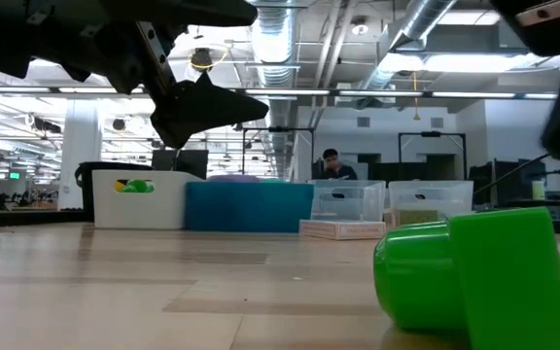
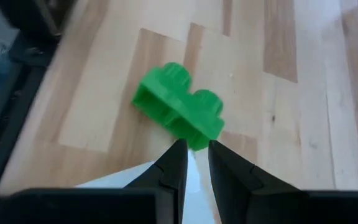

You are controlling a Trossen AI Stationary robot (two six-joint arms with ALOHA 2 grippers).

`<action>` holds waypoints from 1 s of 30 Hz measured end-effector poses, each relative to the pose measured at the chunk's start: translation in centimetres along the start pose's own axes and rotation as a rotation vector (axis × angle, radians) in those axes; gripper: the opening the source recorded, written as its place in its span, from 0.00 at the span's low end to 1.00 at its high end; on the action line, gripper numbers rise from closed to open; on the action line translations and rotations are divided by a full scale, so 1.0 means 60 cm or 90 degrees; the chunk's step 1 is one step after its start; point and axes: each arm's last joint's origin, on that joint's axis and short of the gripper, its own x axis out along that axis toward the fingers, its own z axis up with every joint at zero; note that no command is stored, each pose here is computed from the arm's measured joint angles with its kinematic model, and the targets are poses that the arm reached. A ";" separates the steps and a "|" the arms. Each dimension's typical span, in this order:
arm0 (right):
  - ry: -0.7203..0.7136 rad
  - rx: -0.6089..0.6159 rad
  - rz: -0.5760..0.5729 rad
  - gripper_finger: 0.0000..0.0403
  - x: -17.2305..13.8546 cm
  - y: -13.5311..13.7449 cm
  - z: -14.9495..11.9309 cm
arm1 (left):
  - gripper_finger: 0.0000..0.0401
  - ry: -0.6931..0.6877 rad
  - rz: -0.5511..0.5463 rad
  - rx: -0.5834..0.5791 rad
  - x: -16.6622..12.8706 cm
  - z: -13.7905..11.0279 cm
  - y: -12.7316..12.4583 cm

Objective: Pick & Place Toys
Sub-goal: Put the large green game piece into the white bin

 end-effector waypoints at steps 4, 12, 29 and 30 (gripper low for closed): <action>0.012 0.024 -0.001 0.15 0.012 -0.015 0.006 | 0.89 0.000 0.000 -0.004 0.000 0.000 0.000; 0.034 0.051 0.041 0.15 0.026 -0.030 0.015 | 0.89 0.000 0.000 -0.002 0.000 0.000 0.000; 0.036 0.127 0.046 0.15 0.023 -0.025 0.013 | 0.89 0.001 -0.002 -0.001 0.000 0.000 0.000; 0.037 0.134 0.046 0.15 0.023 -0.026 0.014 | 0.89 0.001 -0.002 -0.001 0.000 0.000 0.000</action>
